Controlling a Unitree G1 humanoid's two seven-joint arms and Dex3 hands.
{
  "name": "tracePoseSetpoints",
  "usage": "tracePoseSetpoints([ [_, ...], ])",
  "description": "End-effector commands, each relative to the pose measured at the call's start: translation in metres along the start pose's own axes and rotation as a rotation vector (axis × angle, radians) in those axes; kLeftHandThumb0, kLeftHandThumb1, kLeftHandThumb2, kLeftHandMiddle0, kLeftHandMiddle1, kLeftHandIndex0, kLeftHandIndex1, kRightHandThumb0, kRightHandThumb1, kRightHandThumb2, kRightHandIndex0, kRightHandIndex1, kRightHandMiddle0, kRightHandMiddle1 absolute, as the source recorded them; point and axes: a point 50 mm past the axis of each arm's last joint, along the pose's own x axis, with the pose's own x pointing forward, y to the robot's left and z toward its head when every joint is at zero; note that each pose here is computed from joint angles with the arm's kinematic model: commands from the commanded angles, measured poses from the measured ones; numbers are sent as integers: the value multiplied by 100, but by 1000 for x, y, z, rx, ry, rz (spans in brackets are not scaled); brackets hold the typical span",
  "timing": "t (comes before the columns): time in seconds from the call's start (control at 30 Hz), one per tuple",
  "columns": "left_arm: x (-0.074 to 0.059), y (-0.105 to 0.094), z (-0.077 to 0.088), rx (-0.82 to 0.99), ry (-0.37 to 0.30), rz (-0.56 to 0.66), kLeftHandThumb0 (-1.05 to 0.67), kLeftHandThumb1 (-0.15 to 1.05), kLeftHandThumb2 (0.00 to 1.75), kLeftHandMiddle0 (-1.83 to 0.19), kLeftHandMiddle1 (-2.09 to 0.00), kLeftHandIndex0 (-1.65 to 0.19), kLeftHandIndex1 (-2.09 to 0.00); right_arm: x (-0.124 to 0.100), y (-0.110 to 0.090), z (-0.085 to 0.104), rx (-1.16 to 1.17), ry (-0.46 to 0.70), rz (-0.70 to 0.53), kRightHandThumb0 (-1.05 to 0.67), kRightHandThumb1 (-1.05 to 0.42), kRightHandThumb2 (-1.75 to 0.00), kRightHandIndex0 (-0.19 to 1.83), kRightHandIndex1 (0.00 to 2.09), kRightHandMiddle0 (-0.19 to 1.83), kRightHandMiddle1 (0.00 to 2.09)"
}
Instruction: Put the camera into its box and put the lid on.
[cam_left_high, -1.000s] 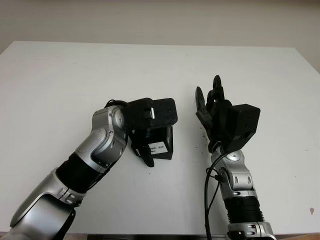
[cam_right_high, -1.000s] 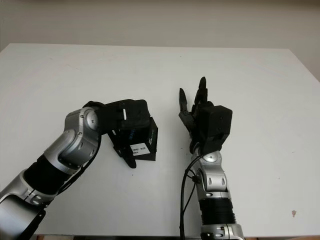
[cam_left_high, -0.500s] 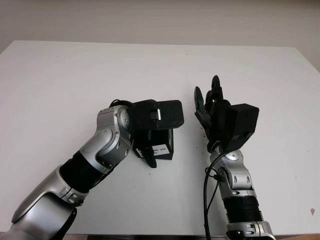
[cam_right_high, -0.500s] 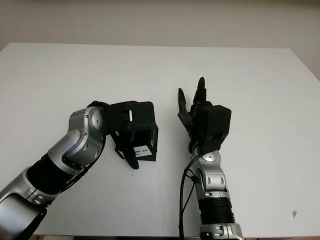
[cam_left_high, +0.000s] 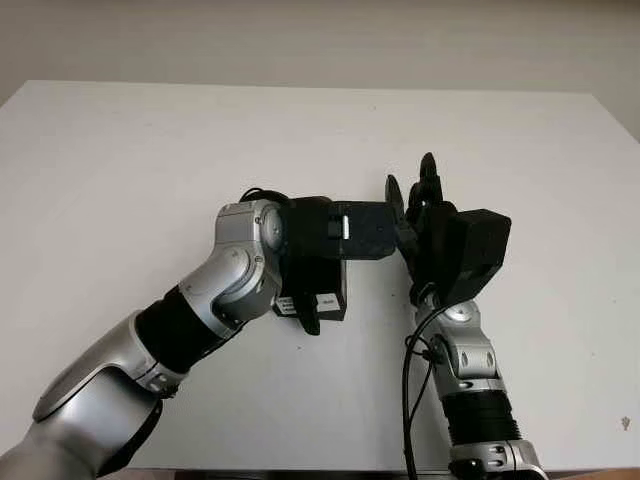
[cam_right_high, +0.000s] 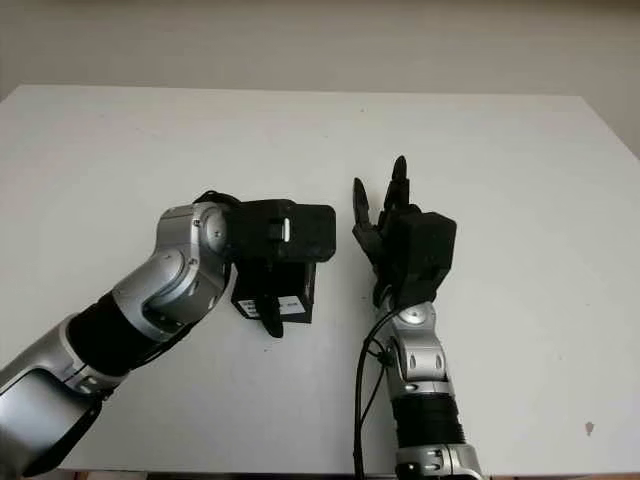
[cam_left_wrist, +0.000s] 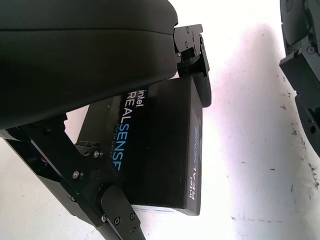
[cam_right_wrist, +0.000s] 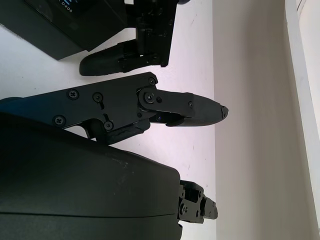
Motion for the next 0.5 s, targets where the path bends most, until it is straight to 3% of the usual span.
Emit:
tracePoseSetpoints([
  [0.0, -3, 4, 20, 47, -74, 11, -10, 102, 8, -44, -209, 19, -167, 2, 5, 6, -1, -30, 14, -57, -105, -43, -13, 5, -7, 6],
  [0.17, -3, 6, 24, 84, -79, 13, -8, 102, 9, -39, -209, 19, -188, 2, 5, 5, 1, -34, 12, -56, -105, -43, -13, 6, -6, 6],
  [0.3, -3, 7, 27, 109, -86, 15, -7, 100, 12, -41, -209, 19, -145, 3, 5, 4, 12, -41, 14, -55, -105, -43, -13, 5, -7, 5],
  [0.4, -2, 7, 28, 130, -98, 24, -6, 97, 17, -43, -209, 19, -148, 3, 6, 4, 6, -45, 14, -54, -105, -44, -12, 6, -7, 5],
  [0.47, 0, 6, 29, 125, -94, 19, -5, 75, 57, -40, -209, 19, -147, 2, 6, 4, 16, -44, 15, -54, -105, -44, -12, 6, -7, 5],
])
